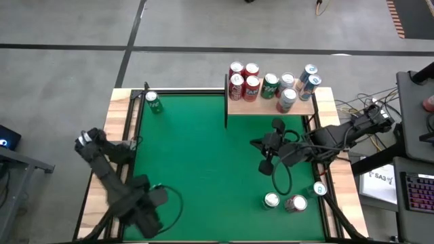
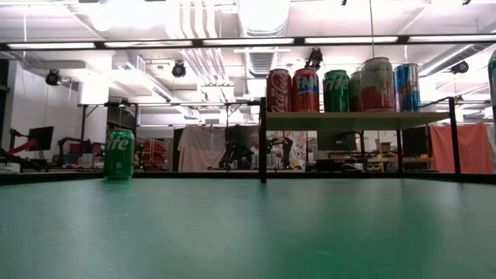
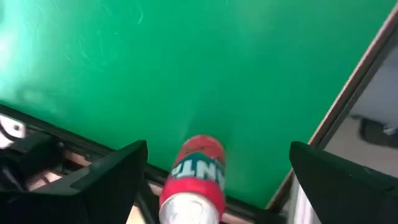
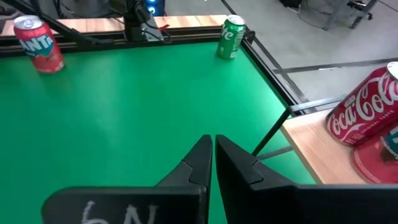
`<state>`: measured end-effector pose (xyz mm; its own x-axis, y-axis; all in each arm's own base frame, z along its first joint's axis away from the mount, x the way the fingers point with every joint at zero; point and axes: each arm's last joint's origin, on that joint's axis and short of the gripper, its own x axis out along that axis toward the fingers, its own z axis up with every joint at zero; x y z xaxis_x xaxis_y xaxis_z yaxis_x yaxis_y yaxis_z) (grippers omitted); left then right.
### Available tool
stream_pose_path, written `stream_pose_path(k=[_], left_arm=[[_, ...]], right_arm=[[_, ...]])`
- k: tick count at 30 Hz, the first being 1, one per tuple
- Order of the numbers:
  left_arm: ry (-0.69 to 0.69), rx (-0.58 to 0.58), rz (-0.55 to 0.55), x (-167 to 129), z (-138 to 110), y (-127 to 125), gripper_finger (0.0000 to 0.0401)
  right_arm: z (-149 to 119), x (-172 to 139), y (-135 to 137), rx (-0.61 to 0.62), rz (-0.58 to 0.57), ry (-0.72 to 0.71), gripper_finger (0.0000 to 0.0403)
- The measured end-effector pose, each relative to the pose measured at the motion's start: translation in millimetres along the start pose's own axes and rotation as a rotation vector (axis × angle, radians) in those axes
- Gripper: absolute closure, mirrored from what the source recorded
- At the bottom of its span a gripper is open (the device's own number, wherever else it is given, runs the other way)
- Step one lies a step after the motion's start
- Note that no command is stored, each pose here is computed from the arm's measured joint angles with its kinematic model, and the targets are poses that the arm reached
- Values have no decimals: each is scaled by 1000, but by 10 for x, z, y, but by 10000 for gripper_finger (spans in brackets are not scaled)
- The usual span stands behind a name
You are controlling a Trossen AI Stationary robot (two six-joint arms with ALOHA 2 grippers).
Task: Place canned beverage on shelf
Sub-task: Put the red soda can on the shelf aligned with the other red soda cans
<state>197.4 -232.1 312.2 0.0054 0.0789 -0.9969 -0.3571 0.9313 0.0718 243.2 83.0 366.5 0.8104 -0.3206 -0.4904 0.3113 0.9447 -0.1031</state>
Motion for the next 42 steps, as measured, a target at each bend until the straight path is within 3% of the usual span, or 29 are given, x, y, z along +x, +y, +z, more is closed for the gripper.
stream_pose_path(k=[4,17,35,42], left_arm=[[-75,97,22,-13,-333,-84,24],[-51,-49,46,80,-928,16,24],[-57,-78,117,270,-995,101,24],[-56,-80,86,341,-999,70,24]], right_arm=[[9,1,2,0,1,-8,390],[80,3,30,-11,24,-69,390],[77,2,38,-40,53,-62,390],[77,2,38,-43,53,-62,390]])
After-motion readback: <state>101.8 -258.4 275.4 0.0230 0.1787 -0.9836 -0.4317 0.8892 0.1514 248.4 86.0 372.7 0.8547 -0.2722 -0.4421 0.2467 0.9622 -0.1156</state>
